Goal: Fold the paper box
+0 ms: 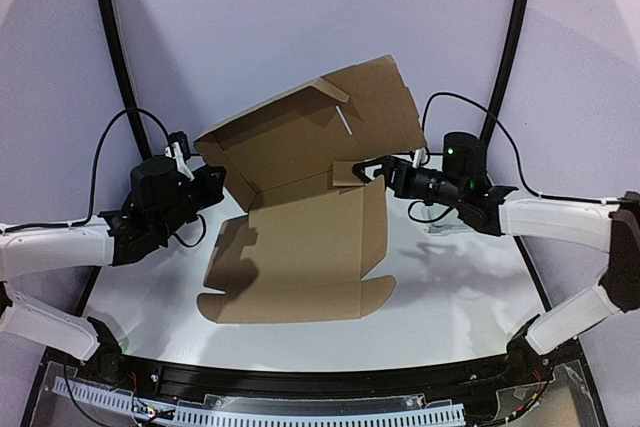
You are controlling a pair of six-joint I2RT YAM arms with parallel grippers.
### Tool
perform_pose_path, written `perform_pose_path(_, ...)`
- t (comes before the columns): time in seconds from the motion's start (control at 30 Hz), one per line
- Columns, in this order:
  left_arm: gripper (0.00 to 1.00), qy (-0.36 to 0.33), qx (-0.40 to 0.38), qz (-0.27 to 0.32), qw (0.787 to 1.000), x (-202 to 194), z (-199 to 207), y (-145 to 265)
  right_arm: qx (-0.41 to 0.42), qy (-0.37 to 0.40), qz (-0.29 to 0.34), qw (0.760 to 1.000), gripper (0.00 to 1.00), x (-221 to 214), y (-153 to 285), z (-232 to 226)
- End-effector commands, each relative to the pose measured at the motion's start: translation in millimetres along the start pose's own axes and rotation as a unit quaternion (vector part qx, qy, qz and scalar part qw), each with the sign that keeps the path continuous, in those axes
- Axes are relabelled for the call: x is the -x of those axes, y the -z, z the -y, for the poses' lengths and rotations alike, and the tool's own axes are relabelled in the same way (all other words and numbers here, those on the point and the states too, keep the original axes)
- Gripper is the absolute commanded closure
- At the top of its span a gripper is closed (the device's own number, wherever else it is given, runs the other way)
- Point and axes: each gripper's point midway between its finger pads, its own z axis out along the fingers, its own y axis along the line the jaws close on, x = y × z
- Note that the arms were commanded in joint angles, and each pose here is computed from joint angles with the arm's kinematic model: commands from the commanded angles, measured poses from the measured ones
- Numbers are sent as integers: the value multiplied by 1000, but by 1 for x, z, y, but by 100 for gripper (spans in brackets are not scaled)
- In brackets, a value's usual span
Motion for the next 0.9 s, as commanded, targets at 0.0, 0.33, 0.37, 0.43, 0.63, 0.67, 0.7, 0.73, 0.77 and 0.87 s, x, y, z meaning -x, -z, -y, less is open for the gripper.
perform_pose_path(0.0,99,27,-29,25,999,21,21,14,-72,53,-4,996,2,9,20,7)
perform_pose_path(0.33,99,5,38,8,999,15,-3,16,-151,119,33,981,2,45,100,-6)
perform_pose_path(0.37,99,4,41,7,999,15,-4,17,-157,123,35,979,2,47,108,-7)
perform_pose_path(0.43,99,-2,42,2,999,14,-4,16,-164,134,42,976,2,51,122,-12)
perform_pose_path(0.63,99,-32,37,-23,999,7,-2,17,-276,158,87,944,2,85,162,15)
perform_pose_path(0.67,99,-40,29,-30,998,6,1,17,-294,148,89,940,2,92,166,25)
perform_pose_path(0.7,99,-44,24,-34,998,5,3,17,-305,139,86,938,2,97,167,35)
perform_pose_path(0.73,99,-50,16,-39,998,4,7,16,-295,137,82,942,2,101,164,36)
perform_pose_path(0.77,99,-54,12,-44,998,3,9,16,-290,138,76,944,2,105,159,39)
perform_pose_path(0.87,99,-60,10,-56,997,0,11,14,-262,155,60,951,2,114,145,35)
